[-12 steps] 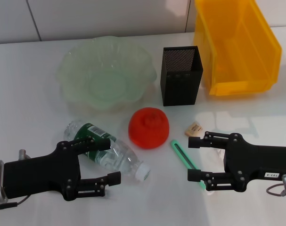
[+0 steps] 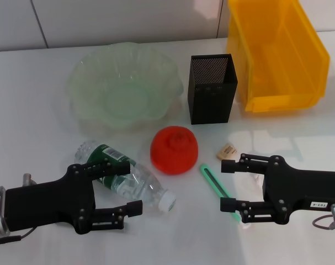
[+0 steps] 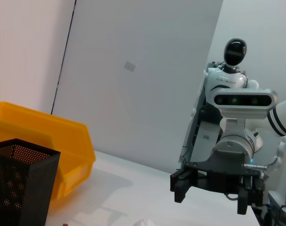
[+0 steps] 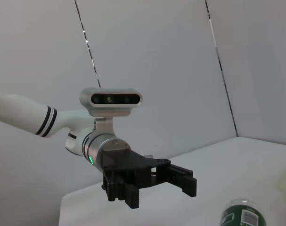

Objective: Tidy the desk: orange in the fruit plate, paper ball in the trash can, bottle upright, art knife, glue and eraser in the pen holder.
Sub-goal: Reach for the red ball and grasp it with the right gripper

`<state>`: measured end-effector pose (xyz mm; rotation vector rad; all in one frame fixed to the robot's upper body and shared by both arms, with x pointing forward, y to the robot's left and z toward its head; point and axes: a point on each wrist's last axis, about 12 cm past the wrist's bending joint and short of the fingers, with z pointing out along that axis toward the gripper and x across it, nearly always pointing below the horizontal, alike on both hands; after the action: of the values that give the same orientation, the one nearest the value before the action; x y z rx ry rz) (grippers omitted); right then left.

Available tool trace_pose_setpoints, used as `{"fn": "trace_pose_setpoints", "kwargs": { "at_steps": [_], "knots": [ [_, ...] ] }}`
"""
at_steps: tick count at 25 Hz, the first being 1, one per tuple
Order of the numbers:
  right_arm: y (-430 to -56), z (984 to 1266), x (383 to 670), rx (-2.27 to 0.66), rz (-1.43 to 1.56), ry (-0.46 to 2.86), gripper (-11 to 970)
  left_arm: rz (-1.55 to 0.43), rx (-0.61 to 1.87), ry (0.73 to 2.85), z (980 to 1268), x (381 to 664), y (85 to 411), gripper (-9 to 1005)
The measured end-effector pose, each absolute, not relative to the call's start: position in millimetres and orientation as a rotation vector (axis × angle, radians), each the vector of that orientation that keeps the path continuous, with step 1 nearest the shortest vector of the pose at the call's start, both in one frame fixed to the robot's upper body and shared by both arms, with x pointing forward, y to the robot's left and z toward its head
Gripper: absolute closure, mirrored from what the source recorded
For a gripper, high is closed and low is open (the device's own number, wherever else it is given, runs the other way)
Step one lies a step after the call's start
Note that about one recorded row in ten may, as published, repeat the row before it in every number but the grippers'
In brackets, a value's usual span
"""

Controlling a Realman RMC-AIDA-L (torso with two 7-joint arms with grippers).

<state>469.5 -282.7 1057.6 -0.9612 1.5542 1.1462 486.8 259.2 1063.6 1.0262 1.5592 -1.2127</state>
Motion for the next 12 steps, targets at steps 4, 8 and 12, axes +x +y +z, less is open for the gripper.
{"fn": "trace_pose_setpoints", "kwargs": {
  "at_steps": [4,8,12],
  "knots": [
    [-283.1,1057.9,469.7,-0.960,1.143,1.554,194,-1.212,1.030,1.550,1064.5,486.6,259.2,142],
    [-283.9,1057.8,469.5,-0.954,1.140,1.555,196,-1.169,1.002,1.506,1065.5,485.5,262.2,144],
    [-285.7,1056.5,467.0,-0.946,1.137,1.561,198,-1.132,0.977,1.466,1066.5,485.3,262.4,146]
  ]
}}
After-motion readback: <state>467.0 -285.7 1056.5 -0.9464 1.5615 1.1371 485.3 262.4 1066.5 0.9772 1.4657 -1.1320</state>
